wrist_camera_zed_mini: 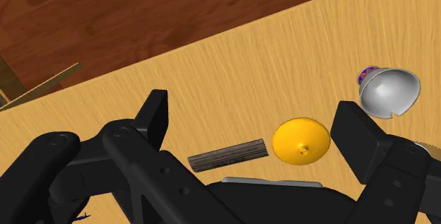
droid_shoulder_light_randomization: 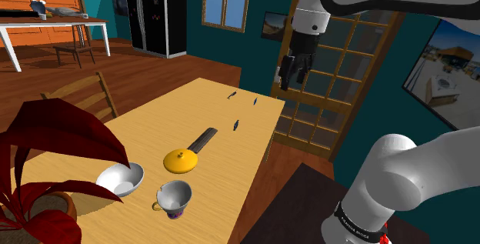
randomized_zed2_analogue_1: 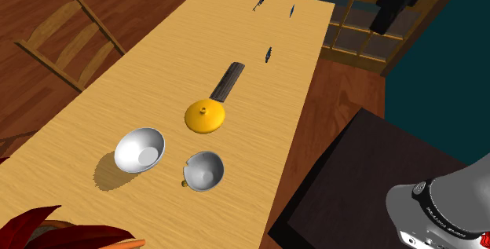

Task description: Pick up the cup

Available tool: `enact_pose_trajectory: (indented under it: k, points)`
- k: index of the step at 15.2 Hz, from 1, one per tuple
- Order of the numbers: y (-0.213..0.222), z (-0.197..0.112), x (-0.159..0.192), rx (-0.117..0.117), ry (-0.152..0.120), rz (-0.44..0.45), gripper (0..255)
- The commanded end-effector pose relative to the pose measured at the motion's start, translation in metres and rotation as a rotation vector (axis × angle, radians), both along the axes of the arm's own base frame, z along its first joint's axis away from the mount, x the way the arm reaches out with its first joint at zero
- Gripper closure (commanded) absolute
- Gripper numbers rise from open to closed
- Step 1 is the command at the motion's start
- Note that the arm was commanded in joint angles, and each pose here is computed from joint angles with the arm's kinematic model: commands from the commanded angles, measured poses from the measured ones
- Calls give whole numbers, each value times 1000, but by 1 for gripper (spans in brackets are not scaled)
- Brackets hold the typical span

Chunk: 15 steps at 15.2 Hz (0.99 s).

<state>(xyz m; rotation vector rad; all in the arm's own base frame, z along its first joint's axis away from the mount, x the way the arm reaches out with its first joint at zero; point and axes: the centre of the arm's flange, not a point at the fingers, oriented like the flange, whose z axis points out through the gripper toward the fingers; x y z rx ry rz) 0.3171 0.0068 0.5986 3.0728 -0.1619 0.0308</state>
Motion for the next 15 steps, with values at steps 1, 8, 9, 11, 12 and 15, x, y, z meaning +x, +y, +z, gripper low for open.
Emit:
enact_pose_trajectory:
  k: [1, 8, 9, 11, 12, 15]
  points:
    - [0, 0, 0, 0, 0, 0, 0]
    - [25, -79, 29, 69, -11, -7, 0]
    - [29, -90, 34, 79, -12, -8, 0]
    - [37, -112, 42, 99, -15, -10, 0]
    - [41, -123, 47, 109, -17, -11, 0]
    - [54, -156, 60, 139, -21, -14, 0]
